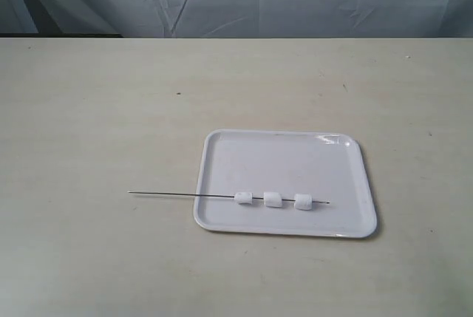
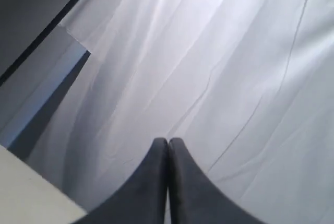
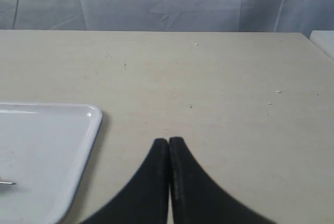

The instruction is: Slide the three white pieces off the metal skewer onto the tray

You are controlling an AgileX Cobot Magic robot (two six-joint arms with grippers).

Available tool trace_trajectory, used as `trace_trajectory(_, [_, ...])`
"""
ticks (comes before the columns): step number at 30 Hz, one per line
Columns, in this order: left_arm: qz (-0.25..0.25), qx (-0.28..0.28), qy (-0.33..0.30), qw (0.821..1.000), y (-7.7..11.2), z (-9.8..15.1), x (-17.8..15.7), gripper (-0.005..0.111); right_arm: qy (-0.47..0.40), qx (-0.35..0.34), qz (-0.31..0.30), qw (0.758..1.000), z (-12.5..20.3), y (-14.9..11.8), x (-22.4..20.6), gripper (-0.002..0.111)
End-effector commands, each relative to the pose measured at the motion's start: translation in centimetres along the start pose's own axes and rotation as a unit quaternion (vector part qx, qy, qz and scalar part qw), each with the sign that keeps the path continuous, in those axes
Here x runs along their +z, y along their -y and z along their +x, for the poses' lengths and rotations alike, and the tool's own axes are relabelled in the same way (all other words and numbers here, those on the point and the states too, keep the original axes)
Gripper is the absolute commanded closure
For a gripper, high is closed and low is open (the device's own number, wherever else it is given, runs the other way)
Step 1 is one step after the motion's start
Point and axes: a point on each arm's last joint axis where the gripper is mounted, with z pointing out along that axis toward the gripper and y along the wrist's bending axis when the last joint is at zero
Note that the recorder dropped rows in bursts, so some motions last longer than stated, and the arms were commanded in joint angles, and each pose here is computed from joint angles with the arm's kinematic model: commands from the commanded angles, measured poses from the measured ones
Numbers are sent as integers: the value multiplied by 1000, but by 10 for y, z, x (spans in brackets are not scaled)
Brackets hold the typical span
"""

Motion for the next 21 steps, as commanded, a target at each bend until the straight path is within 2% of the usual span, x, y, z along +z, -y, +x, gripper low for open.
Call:
trace_trajectory(1, [14,-99,78,992,1,-14,-2,107,5,-3,-8,1000,0,-1,0,109])
trace_trajectory(2, [15,-96,78,992,1,-14,-2,107,5,-3,-8,1000,0,-1,0,109])
trace_trajectory(4, [35,-44,45,997,8,-11,0,107,5,-3,-8,1000,0,-1,0,109])
trace_trajectory(7, [55,98,-74,991,27,-9,2,107,5,-3,-8,1000,0,-1,0,109])
trace_trajectory(8, [36,110,-103,988,28,-11,2,107,5,-3,-8,1000,0,-1,0,109])
trace_trajectory(9, [21,97,-117,988,29,-15,2,107,5,-3,-8,1000,0,-1,0,109])
trace_trajectory(14, [11,141,-188,972,43,-25,17,101,5,-3,-8,1000,0,-1,0,109])
trace_trajectory(17, [17,185,-283,941,49,-17,30,95,5,-3,-8,1000,0,-1,0,109])
trace_trajectory(19, [31,219,-361,906,53,-5,38,92,5,-3,-8,1000,0,-1,0,109])
trace_trajectory(21, [36,228,-430,873,54,10,46,88,5,-3,-8,1000,0,-1,0,109])
